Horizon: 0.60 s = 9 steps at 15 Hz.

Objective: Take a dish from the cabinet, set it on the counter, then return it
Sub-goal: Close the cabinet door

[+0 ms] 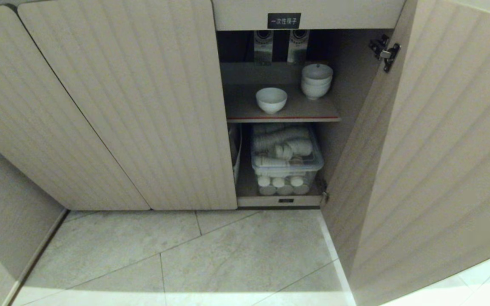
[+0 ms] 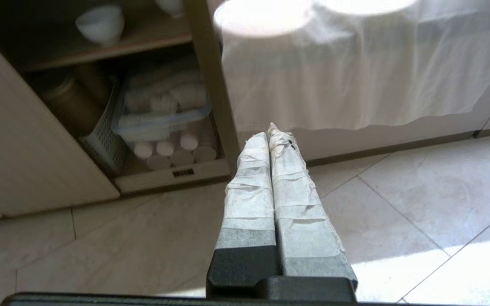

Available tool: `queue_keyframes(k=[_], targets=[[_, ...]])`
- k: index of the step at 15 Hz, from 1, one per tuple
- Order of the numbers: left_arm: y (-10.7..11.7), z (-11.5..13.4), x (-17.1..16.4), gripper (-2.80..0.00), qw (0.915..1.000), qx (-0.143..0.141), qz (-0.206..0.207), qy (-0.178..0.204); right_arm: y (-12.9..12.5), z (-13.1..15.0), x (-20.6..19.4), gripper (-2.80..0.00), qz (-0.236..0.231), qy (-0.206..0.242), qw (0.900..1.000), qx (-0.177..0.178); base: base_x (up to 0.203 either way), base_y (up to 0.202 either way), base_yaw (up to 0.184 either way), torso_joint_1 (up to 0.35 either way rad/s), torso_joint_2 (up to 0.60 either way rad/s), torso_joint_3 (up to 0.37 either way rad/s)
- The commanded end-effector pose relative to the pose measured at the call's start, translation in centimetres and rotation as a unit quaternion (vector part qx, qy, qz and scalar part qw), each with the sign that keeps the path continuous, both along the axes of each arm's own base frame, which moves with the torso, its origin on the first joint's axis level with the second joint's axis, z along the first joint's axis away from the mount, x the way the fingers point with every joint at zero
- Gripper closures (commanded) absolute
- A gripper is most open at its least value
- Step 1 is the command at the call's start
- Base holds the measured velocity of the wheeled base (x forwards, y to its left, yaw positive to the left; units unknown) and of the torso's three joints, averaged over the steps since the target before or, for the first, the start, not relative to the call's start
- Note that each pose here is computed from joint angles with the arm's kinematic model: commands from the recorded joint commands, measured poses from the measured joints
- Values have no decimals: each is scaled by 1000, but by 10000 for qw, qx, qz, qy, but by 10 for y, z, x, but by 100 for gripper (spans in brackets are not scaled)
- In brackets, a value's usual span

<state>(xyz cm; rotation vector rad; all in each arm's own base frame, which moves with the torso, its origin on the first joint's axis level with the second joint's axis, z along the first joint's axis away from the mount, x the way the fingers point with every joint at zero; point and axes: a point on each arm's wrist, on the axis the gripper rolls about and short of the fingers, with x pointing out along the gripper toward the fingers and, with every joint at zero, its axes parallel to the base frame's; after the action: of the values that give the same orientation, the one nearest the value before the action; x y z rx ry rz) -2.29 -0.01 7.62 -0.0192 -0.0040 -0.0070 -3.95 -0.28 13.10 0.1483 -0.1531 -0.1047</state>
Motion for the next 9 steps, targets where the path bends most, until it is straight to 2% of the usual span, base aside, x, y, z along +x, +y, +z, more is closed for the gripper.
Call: queue_keyframes(k=[1,4,7,9], targets=[[0,0,0,0,10000,-4,-4,-3,-1,20,7,0,-110,199,9997,33,0,0,0,0,0,0],[0,0,0,0,10000,-4,4,-3,-2,44,26,0,-126,419,9990,109,0,0,0,0,0,0],[0,0,0,0,10000,-4,5,2,-1,66,43,0,197,363,9991,-5,0,0,0,0,0,0],[0,0,0,0,10000,-4,3,-3,-2,70,45,0,117,378,9992,-24,0,0,0,0,0,0]])
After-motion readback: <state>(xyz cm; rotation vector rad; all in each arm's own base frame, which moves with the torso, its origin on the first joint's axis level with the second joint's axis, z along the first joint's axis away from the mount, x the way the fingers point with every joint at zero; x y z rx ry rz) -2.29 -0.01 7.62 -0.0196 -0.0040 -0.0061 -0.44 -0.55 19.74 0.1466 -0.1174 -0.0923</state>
